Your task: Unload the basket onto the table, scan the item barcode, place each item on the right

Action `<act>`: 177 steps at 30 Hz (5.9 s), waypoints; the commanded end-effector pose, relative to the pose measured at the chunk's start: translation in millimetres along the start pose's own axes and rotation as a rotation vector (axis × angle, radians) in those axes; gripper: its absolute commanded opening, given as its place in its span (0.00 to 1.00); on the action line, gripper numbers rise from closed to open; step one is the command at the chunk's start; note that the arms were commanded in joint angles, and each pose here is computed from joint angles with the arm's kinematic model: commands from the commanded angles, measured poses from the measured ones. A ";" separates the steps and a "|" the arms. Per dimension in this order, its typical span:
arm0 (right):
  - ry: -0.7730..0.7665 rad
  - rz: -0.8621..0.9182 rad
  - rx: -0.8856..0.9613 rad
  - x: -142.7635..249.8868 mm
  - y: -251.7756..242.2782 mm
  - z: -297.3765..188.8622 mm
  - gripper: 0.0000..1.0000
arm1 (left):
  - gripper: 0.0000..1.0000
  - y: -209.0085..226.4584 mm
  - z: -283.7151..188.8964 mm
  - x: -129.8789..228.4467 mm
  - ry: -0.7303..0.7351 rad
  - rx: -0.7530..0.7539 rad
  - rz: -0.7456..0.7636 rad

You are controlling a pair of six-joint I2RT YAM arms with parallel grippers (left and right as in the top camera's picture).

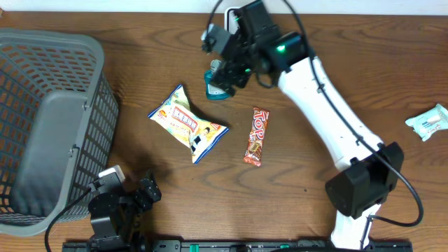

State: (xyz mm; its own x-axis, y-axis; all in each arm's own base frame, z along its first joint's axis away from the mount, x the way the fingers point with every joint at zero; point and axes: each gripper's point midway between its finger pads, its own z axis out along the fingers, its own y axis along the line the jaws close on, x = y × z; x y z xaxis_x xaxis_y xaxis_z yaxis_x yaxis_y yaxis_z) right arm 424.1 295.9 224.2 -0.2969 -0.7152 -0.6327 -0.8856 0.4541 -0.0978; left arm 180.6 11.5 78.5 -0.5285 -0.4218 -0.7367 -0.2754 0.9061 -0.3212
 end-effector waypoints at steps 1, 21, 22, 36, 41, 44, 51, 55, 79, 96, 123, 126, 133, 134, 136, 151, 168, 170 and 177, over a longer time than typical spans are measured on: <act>-0.069 -0.132 -0.094 1.5 -3.0 1.4 0.99 | 0.98 0.0 -2.3 -3.4 -0.013 -0.003 0.008; -0.111 -0.194 -0.208 21.2 -7.2 83.8 0.99 | 0.98 -0.1 -2.4 -3.5 -0.013 -0.003 0.008; -0.122 -0.195 -0.220 20.6 -5.9 86.5 0.99 | 0.98 -0.1 -2.4 -3.5 -0.013 -0.003 0.008; -0.186 -0.182 -0.301 23.2 3.6 121.4 0.72 | 0.98 -0.1 -2.4 -3.5 -0.013 -0.003 0.008; -0.187 -0.187 -0.320 23.8 10.8 130.0 0.57 | 0.98 0.0 -2.3 -3.4 -0.013 -0.003 0.008; -0.179 -0.186 -0.337 27.0 16.5 137.3 0.46 | 0.98 -0.1 -2.4 -3.5 -0.013 -0.003 0.008; -0.158 -0.158 -0.350 32.2 21.0 144.2 0.09 | 0.98 0.0 -2.3 -3.4 -0.013 -0.003 0.008; -0.119 -0.128 -0.345 39.7 20.2 145.0 0.04 | 0.98 -0.1 -2.4 -3.5 -0.013 -0.003 0.008; -0.428 0.395 -0.836 3.2 36.4 -101.9 0.01 | 0.98 -0.1 -2.4 -3.5 -0.013 -0.003 0.008; -0.345 0.436 -0.919 19.4 70.0 -116.6 0.01 | 0.98 0.0 -2.3 -3.4 -0.013 -0.003 0.008; 0.240 0.221 0.669 40.2 -85.8 18.6 0.03 | 0.98 0.0 -2.3 -3.4 -0.013 -0.003 0.008; 0.249 0.202 0.809 42.9 -109.2 27.1 0.06 | 0.98 0.0 -2.3 -3.4 -0.013 -0.003 0.008; 0.182 0.106 1.136 21.7 -160.1 34.5 0.09 | 0.98 0.0 -2.3 -3.4 -0.013 -0.003 0.008; 0.166 0.087 1.165 17.6 -165.0 38.0 0.09 | 0.98 -0.1 -2.4 -3.5 -0.013 -0.003 0.008; 0.131 0.059 1.211 9.5 -171.9 43.1 0.08 | 0.98 0.1 -2.3 -3.4 -0.013 -0.003 0.008; -0.059 -0.068 1.333 -43.3 -196.8 86.9 0.13 | 0.98 -0.1 -2.4 -3.5 -0.013 -0.003 0.008; 0.268 0.106 1.411 24.9 -251.1 -16.0 0.09 | 0.98 -0.1 -2.4 -3.5 -0.013 -0.003 0.008; 0.358 0.166 1.419 59.7 -265.9 -30.1 0.09 | 0.98 -0.1 -2.4 -3.5 -0.013 -0.003 0.008; 0.636 0.442 1.361 218.8 -309.0 -70.1 0.09 | 0.98 -0.1 -2.4 -3.5 -0.013 -0.003 0.008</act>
State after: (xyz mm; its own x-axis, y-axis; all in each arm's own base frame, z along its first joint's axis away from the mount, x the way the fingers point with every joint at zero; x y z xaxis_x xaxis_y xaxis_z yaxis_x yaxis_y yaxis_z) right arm 621.7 43.0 146.9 -0.7854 -0.5478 -0.2884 -0.0364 0.5059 -0.8618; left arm 180.6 11.6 78.5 -0.5284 -0.4218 -0.7368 -0.2757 0.9061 -0.3210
